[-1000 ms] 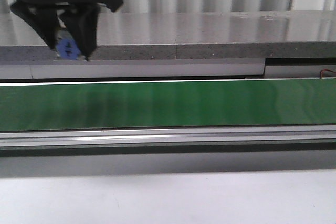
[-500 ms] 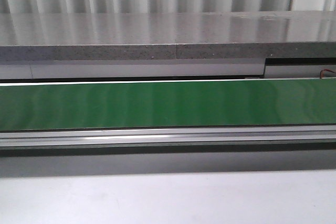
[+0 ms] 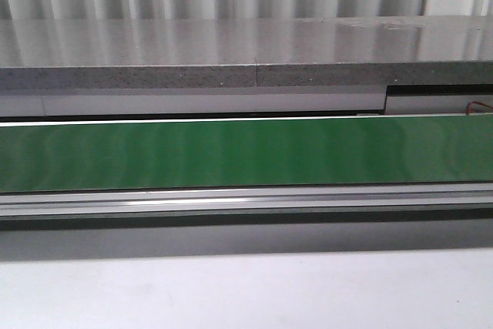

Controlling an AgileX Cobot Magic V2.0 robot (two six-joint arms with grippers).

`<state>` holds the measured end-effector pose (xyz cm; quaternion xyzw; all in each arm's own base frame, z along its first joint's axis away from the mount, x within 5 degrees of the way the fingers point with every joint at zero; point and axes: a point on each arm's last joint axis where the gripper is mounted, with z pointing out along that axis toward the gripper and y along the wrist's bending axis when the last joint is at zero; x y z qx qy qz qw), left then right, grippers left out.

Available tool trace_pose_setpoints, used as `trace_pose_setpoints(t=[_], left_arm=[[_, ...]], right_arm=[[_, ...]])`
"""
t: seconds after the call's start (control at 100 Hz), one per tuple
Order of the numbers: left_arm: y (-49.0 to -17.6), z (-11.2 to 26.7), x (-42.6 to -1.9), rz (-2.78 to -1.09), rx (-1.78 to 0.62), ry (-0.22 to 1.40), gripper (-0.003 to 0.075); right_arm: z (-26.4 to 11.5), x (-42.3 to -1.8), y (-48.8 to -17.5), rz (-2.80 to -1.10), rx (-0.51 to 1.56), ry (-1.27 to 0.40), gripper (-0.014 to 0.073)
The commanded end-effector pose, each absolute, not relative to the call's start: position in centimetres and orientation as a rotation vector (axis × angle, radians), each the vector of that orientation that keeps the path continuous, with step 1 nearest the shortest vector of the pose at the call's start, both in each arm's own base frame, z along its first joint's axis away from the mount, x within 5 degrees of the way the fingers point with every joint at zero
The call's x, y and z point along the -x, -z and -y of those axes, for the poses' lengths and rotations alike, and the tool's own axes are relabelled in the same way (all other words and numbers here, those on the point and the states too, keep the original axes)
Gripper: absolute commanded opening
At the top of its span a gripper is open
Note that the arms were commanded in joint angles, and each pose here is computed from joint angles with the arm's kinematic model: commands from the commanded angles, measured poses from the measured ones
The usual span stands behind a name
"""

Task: Move button from right to left
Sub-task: 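Lift the button with the left gripper and move it over the blue tray, then lower the button into the blue tray and open the left gripper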

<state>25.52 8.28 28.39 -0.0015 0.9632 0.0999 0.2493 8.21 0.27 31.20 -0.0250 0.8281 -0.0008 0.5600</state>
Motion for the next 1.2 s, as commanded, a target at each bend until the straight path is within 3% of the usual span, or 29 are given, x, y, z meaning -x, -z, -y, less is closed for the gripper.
trace_pose_setpoints(t=[0.0,0.21,0.45,1.19], left_arm=[[-28.1,-9.1,-27.3,-2.563,-0.037,-0.299,-0.0019],[-24.1,-11.3,-29.7,-2.686,0.006,-0.27,-0.002],[-23.7,-13.5,-30.7,-2.675,0.086,-0.278,-0.0019],[-19.9,-14.5,-33.7,-2.758,0.013,-0.205,-0.0018]], right_arm=[[-0.1,-8.3,-32.6,-1.862,0.053,0.025,-0.0068],[-0.1,-8.3,-32.6,-1.862,0.053,0.025,-0.0068],[-0.1,-8.3,-32.6,-1.862,0.053,0.025,-0.0068],[-0.1,-8.3,-32.6,-1.862,0.053,0.025,-0.0068]])
